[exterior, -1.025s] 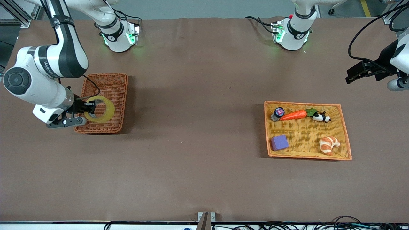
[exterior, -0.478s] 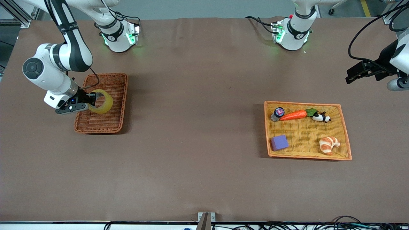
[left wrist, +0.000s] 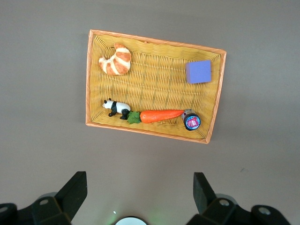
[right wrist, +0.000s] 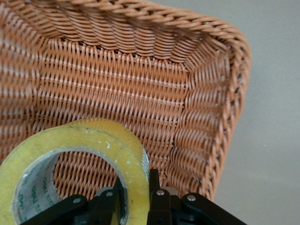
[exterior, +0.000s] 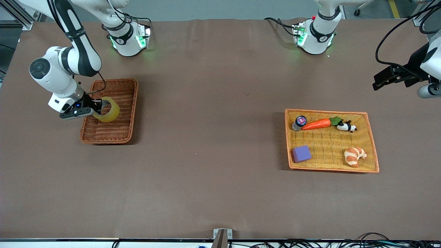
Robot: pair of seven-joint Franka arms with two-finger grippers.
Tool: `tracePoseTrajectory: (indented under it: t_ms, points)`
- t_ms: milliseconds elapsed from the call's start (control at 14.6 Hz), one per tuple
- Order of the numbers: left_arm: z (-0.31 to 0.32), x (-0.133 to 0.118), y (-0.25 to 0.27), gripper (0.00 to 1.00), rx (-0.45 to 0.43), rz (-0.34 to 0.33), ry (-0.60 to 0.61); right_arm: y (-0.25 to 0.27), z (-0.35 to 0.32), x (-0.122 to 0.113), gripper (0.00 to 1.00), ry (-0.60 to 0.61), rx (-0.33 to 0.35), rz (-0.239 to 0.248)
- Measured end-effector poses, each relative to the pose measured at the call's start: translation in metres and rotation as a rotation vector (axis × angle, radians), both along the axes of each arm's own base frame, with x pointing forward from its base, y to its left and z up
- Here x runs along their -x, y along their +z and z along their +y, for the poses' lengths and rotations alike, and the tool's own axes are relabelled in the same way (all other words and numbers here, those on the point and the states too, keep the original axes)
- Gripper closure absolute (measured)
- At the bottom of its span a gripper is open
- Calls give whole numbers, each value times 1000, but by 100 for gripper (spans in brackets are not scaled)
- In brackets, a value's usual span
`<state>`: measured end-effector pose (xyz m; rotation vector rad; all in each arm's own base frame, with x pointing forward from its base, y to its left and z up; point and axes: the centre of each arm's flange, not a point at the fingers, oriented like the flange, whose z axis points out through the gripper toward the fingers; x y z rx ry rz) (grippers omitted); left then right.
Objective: Move tape to another basket
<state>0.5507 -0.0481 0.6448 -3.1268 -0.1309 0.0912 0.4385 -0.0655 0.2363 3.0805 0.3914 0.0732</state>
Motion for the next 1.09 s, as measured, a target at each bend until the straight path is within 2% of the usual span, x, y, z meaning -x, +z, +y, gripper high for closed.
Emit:
tracePoseTrajectory:
  t_ms: [273,410,547,820,1093]
  points:
    - [0,0,0,0,0,0,0,-28,3,7,76,5,1,13]
    - [0,0,0,0,0,0,0,-24,3,3,61,5,2,5]
    - [0,0,0,0,0,0,0,-5,2,-13,41,-5,0,11]
    - [0,0,0,0,0,1,0,110,2,-74,3,-118,-2,-1]
    - [0,0,-1,0,0,1,0,246,10,-100,0,-241,-4,35]
